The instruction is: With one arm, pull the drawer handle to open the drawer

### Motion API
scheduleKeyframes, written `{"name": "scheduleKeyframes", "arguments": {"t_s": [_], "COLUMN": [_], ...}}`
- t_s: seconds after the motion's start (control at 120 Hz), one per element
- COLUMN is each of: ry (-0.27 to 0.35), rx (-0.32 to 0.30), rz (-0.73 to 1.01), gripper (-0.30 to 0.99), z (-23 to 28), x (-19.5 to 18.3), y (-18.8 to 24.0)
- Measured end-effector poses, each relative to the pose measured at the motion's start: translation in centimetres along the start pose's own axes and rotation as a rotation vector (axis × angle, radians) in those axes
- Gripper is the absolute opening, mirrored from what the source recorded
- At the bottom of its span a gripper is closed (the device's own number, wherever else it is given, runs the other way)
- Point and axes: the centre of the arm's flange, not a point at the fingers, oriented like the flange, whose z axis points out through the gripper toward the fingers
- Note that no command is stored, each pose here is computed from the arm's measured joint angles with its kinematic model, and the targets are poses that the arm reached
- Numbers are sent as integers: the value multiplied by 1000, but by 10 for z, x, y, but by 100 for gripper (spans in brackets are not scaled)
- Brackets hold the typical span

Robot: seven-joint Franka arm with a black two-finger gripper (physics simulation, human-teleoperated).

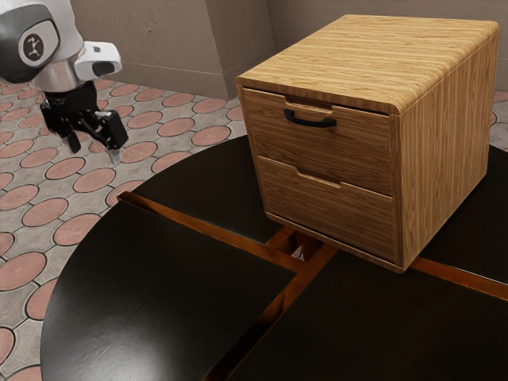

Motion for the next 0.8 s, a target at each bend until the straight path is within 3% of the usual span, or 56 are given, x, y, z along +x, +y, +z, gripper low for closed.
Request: {"name": "scheduleKeyframes", "arguments": {"t_s": [0.133,0.208,0.275,0.475,0.567,0.608,0.683,0.8], "ry": [24,207,273,241,223,247,218,217], "rx": [-8,-16,-25,-41,-32,-35,-57,-96], "rz": [109,135,169,291,430,517,719,866], "gripper": [69,69,69,69,69,69,69,69], "z": [-13,-105,-138,-127,-120,-131,-118,-101], "x": [5,-14,-24,-23,-24,-37,-71,-88], "y": [53,61,75,124,141,146,169,150]}}
